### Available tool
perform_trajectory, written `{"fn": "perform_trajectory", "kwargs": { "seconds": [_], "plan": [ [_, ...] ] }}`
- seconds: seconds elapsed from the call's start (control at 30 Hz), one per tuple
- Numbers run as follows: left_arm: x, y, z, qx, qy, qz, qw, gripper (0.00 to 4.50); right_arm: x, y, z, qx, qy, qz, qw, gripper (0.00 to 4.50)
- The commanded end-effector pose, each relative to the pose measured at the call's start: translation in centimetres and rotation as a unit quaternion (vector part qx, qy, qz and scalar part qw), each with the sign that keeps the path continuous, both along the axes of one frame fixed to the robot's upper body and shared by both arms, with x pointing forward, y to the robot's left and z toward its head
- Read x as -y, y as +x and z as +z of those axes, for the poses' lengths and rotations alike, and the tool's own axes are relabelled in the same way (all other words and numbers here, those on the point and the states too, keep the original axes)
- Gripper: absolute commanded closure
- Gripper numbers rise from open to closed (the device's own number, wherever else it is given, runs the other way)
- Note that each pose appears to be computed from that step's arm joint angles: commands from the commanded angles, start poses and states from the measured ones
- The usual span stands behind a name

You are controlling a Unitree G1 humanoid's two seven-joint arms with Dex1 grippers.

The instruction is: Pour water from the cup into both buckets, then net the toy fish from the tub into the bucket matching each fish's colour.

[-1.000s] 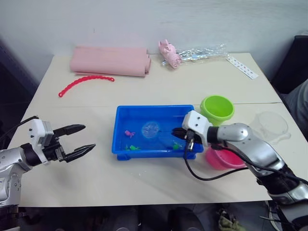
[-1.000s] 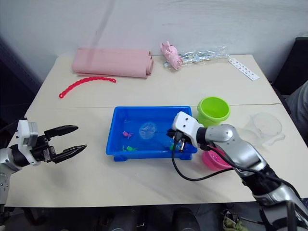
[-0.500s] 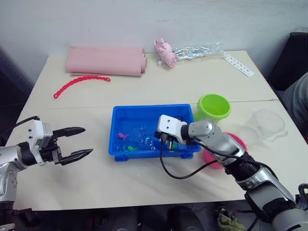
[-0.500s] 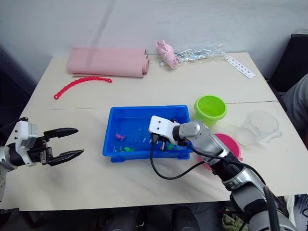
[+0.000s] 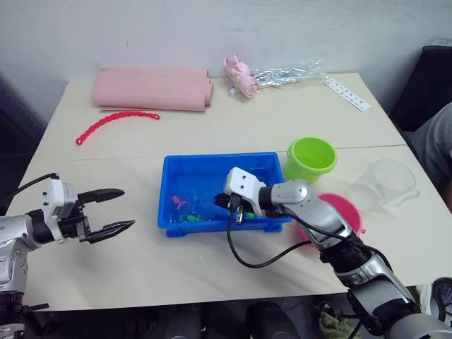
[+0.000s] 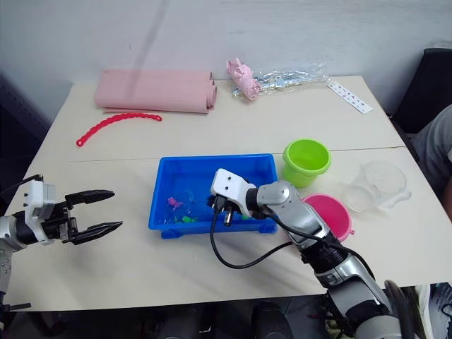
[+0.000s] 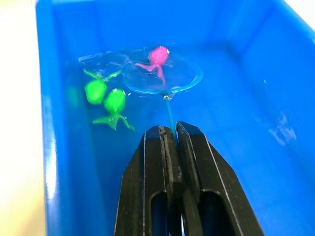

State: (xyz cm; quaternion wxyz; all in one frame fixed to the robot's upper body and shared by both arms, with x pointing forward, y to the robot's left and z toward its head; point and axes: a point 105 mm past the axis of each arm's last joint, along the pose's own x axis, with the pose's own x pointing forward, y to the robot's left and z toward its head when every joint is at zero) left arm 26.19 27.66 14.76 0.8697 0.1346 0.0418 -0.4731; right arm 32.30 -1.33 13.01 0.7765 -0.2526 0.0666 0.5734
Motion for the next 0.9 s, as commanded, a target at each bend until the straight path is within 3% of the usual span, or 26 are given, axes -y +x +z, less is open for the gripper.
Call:
{"fn": "perform_trajectory", "kwargs": {
  "seconds": [0.03, 0.47, 0.63, 0.9],
  "plan": [
    [-0.3, 0.0, 0.3, 0.011, 0.006, -0.001, 1.000, 0.03, 0.2, -0.6, 2.3, 0.017, 0.044, 0.017, 0.999, 4.50],
    [0.5, 0.9, 0.6, 0.020, -0.004, -0.015, 1.000, 0.03, 5.2, -1.9, 3.9, 0.005, 0.068, 0.008, 0.998, 4.50],
    [1.7, 2.0, 1.8, 0.046, -0.040, -0.032, 0.998, 0.03, 7.7, -3.2, 4.3, -0.003, 0.084, -0.017, 0.996, 4.50],
    [3.3, 3.1, 1.3, 0.039, -0.052, -0.076, 0.995, 0.03, 11.0, -5.3, 4.1, 0.015, 0.139, -0.089, 0.986, 4.50]
  ]
}}
